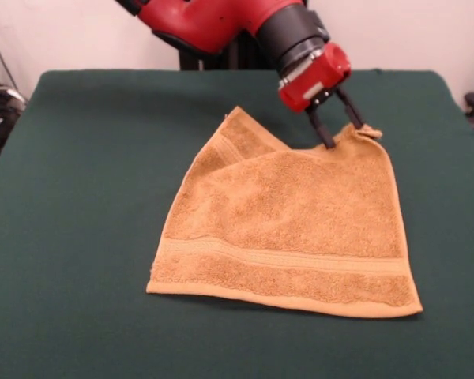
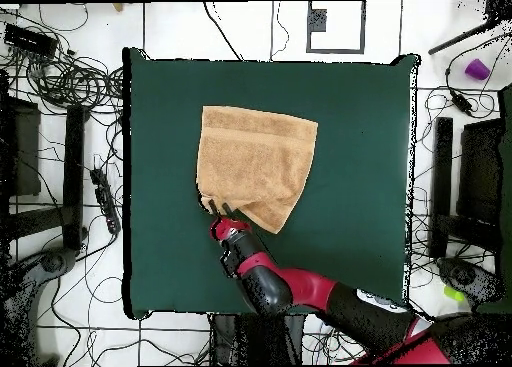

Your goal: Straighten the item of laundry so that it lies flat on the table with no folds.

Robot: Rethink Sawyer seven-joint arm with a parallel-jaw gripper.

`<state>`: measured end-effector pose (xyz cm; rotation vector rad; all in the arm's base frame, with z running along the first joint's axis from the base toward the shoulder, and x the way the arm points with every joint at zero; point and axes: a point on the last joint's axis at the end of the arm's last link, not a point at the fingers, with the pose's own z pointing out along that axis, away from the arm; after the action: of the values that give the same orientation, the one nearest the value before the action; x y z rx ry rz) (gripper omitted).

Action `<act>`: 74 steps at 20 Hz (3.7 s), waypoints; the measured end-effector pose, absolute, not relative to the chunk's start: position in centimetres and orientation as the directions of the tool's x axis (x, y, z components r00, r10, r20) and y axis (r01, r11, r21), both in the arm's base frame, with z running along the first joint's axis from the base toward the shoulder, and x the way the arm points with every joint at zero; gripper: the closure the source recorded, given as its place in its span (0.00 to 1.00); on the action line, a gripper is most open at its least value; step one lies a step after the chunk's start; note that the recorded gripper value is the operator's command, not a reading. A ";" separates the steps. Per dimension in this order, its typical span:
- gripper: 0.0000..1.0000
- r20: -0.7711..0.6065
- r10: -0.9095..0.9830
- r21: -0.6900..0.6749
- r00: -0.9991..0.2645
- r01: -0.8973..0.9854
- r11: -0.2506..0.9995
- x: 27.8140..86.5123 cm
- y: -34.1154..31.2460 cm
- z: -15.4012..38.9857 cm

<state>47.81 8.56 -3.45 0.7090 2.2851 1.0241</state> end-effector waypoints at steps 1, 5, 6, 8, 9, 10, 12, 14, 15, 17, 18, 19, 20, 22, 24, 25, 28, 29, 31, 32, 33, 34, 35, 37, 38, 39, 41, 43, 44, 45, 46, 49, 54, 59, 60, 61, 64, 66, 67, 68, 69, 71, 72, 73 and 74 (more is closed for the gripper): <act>0.00 -0.247 0.648 0.784 -0.721 0.245 0.571 47.7 8.6 -3.4; 0.00 -0.207 0.668 0.805 -0.715 0.264 0.531 47.0 8.2 -1.4; 0.00 -0.187 0.679 0.815 -0.710 0.275 0.511 47.1 7.7 -0.1; 0.00 -0.137 0.703 0.831 -0.698 0.306 0.465 47.7 6.3 3.0; 0.00 -0.117 0.711 0.836 -0.694 0.318 0.448 48.1 5.5 4.3; 0.00 -0.100 0.717 0.841 -0.689 0.327 0.432 48.4 4.7 5.6; 0.00 -0.051 0.731 0.847 -0.681 0.358 0.393 49.4 2.1 9.2; 0.00 -0.019 0.735 0.846 -0.677 0.382 0.373 50.2 -0.3 11.7; 0.00 -0.010 0.735 0.843 -0.678 0.389 0.371 50.5 -1.3 12.5; 0.00 -0.003 0.727 0.829 -0.687 0.404 0.385 51.2 -3.8 14.0; 0.00 -0.003 0.721 0.819 -0.693 0.412 0.400 51.3 -4.7 14.3; 0.00 -0.007 0.713 0.801 -0.701 0.423 0.424 51.4 -5.8 14.4; 0.00 -0.012 0.704 0.779 -0.710 0.435 0.452 51.5 -6.7 14.1; 0.00 -0.026 0.690 0.724 -0.723 0.462 0.511 52.2 -8.0 12.7; 0.00 -0.044 0.682 0.684 -0.730 0.476 0.553 53.0 -8.4 11.1; 0.00 -0.063 0.676 0.648 -0.734 0.485 0.587 53.8 -8.4 9.5; 0.00 -0.094 0.656 0.580 -0.749 0.494 0.648 55.4 -7.6 6.4; 0.00 -0.107 0.644 0.550 -0.758 0.494 0.673 56.1 -7.0 5.3; 0.00 -0.134 0.619 0.498 -0.774 0.488 0.717 57.3 -5.7 3.2; 0.00 -0.149 0.607 0.479 -0.780 0.481 0.735 57.7 -5.0 2.5; 0.00 -0.164 0.594 0.458 -0.787 0.473 0.752 58.2 -4.4 1.7; 0.00 -0.183 0.581 0.439 -0.793 0.463 0.770 58.6 -3.6 0.9; 0.00 -0.191 0.577 0.432 -0.794 0.459 0.776 58.8 -3.4 0.5; 0.00 -0.215 0.568 0.418 -0.794 0.451 0.788 59.1 -2.8 -0.3; 0.00 -0.228 0.568 0.410 -0.790 0.451 0.792 59.1 -2.8 -0.7; 0.00 -0.237 0.570 0.405 -0.787 0.453 0.794 59.0 -3.0 -1.0; 0.00 -0.251 0.572 0.399 -0.781 0.454 0.796 58.7 -3.6 -1.4; 0.00 -0.268 0.567 0.396 -0.779 0.447 0.802 58.3 -4.2 -1.9; 0.00 -0.291 0.554 0.391 -0.780 0.432 0.813 57.5 -5.0 -2.6; 0.00 -0.301 0.549 0.389 -0.780 0.425 0.818 57.1 -5.4 -2.9; 0.00 -0.313 0.539 0.385 -0.782 0.414 0.825 56.6 -6.0 -3.3; 0.00 -0.341 0.512 0.379 -0.789 0.383 0.842 54.7 -7.2 -4.6; 0.00 -0.411 0.469 0.403 -0.782 0.305 0.863 52.6 -8.3 -4.8; 0.00 -0.440 0.458 0.419 -0.772 0.275 0.865 50.3 -8.8 -5.1; 0.00 -0.461 0.458 0.423 -0.760 0.265 0.867 50.0 -8.7 -5.3; 0.00 -0.496 0.459 0.430 -0.737 0.251 0.867 49.6 -8.5 -5.6; 0.00 -0.540 0.451 0.441 -0.711 0.217 0.871 48.7 -8.1 -5.9; 0.00 -0.561 0.425 0.451 -0.711 0.168 0.877 47.4 -8.0 -6.2; 0.00 -0.567 0.410 0.452 -0.714 0.147 0.880 46.8 -8.2 -6.3; 0.00 -0.573 0.396 0.453 -0.718 0.126 0.883 46.2 -8.4 -6.4; 0.00 -0.577 0.386 0.453 -0.720 0.112 0.885 45.9 -8.5 -6.4; 0.00 -0.586 0.360 0.451 -0.726 0.077 0.889 45.0 -9.1 -6.5; 0.00 -0.587 0.353 0.451 -0.729 0.069 0.890 44.8 -9.3 -6.5; 0.00 -0.584 0.350 0.452 -0.732 0.065 0.889 45.0 -9.4 -6.5; 0.00 -0.582 0.350 0.452 -0.734 0.066 0.890 45.1 -9.4 -6.5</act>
<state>45.13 -9.38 -6.54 0.2968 2.3565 0.5327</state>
